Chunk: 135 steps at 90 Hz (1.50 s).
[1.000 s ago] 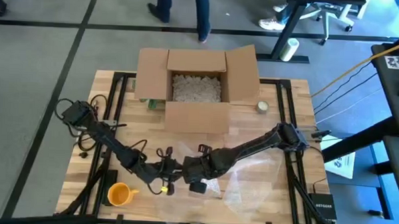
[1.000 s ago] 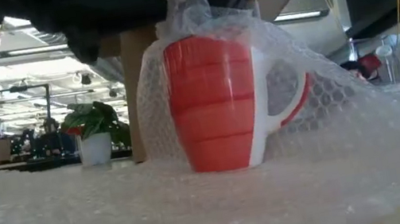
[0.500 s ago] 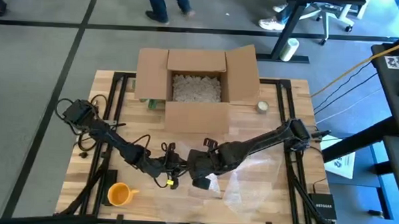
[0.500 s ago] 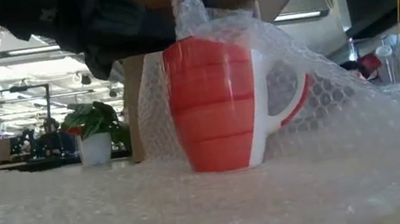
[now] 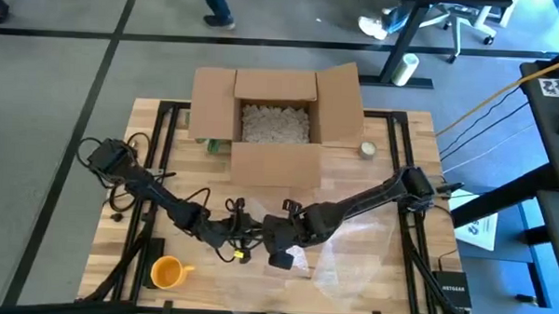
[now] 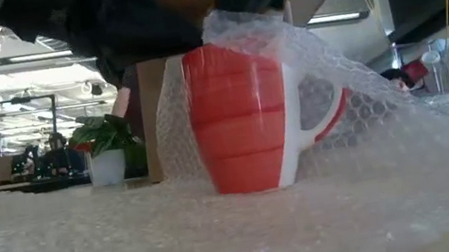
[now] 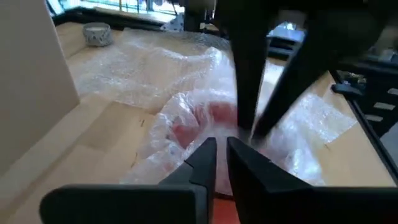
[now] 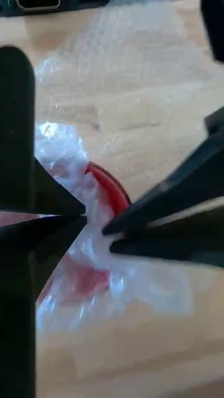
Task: Wrap mug
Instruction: Wrap the red mug with bubble wrap
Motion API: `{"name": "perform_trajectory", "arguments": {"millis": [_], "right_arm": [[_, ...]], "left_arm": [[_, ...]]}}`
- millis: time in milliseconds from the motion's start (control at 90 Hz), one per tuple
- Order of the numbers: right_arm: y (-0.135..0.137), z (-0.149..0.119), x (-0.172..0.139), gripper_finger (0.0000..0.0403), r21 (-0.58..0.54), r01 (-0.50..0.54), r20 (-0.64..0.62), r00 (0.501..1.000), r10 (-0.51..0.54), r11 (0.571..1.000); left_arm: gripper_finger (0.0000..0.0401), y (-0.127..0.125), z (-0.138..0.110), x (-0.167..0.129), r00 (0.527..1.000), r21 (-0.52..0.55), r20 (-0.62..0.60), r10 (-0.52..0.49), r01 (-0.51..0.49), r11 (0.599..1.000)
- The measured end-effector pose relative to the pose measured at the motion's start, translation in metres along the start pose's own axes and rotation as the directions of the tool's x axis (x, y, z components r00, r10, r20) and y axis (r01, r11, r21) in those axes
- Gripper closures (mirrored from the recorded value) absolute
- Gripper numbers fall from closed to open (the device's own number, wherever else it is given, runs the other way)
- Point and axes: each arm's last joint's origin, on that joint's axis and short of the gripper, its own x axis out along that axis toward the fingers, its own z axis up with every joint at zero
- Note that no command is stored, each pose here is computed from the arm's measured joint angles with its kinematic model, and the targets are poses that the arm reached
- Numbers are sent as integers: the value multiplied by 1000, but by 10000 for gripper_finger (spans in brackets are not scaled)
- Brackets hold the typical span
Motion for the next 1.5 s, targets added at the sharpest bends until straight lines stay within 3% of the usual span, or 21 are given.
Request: {"name": "perform_trajectory", "arguments": {"millis": [200, 467, 756, 878, 989, 1156, 1500], "right_arm": [[-7, -5, 13, 403, 14, -15, -19, 1000, 15, 1000], [-23, 3, 15, 403, 23, -51, -59, 997, 52, 998], [-24, -3, 29, 403, 7, -66, -135, 989, 67, 998], [-23, -1, 29, 403, 7, -77, -119, 990, 78, 997], [-23, -1, 29, 403, 5, -80, -113, 990, 80, 997], [-23, -1, 29, 403, 4, -88, -115, 989, 88, 996], [-22, 0, 29, 403, 8, -115, -121, 986, 115, 993]], "left_arm": [[381, -8, 6, -26, 999, 5, -37, -2, 2, 1000], [381, -11, -25, -54, 966, -28, -253, 58, -67, 997], [381, -2, -41, -72, 917, 116, -367, 158, -123, 986], [381, 2, -36, -83, 893, 131, -428, 136, -87, 987], [381, 3, -25, -96, 909, 148, -402, 110, -54, 988], [381, 14, -18, -120, 930, 148, -343, 133, -86, 985], [370, 58, -59, -160, 968, -106, -227, 107, -134, 985]]}}
